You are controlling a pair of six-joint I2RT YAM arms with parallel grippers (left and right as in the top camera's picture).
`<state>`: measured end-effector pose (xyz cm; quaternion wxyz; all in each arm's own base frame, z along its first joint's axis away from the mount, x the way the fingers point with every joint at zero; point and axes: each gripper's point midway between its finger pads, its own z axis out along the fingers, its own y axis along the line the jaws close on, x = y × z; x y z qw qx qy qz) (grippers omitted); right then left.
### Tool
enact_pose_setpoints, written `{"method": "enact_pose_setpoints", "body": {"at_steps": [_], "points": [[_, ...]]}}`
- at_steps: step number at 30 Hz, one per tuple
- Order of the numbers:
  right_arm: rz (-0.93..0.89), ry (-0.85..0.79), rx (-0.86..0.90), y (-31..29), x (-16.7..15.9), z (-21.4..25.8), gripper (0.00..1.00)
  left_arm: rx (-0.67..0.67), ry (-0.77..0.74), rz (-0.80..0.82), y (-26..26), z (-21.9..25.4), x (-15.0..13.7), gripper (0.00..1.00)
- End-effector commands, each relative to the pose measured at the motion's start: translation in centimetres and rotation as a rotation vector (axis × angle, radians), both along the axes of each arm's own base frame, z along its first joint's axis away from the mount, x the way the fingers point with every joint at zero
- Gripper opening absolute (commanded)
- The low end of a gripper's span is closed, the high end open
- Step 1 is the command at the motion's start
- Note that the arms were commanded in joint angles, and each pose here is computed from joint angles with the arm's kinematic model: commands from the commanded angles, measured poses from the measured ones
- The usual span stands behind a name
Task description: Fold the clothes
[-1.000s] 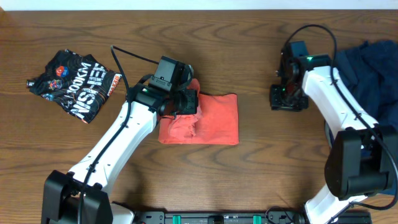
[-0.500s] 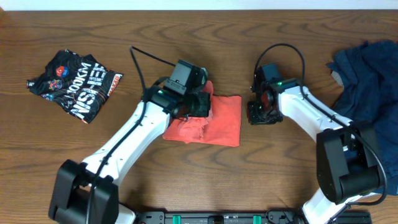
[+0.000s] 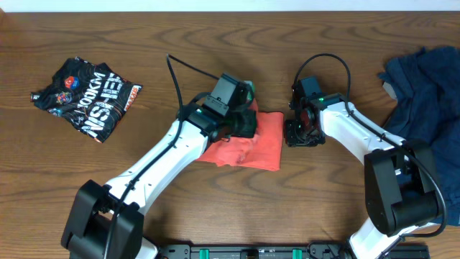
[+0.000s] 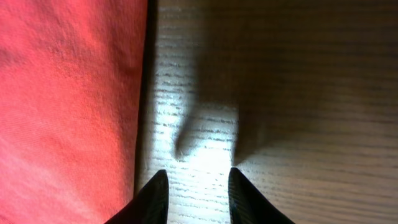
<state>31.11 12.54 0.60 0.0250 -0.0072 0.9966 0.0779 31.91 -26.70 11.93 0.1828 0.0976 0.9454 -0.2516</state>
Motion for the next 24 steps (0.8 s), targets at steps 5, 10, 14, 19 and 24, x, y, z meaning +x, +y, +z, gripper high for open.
{"method": "enact_pose_setpoints", "body": {"at_steps": [5, 10, 14, 19, 24], "points": [[0.005, -0.009, -0.022, -0.9, -0.1, 0.9, 0.39, -0.089, -0.065, 0.000, -1.1, 2.5, 1.3, 0.49], [-0.041, -0.063, 0.001, -2.4, 1.6, 4.8, 0.40, -0.073, -0.073, 0.100, 3.5, 3.7, 3.2, 0.49], [0.057, -0.159, 0.177, 0.0, 3.2, 10.1, 0.40, -0.036, -0.027, 0.207, 7.7, 2.7, 4.4, 0.49], [0.269, -0.208, 0.533, 6.7, 2.1, 14.9, 0.40, 0.064, 0.004, 0.333, 12.1, 0.5, 5.6, 0.49], [0.357, -0.125, 0.550, 10.1, -0.2, 13.3, 0.43, 0.100, 0.067, 0.342, 12.7, -2.1, 5.1, 0.49]]}}
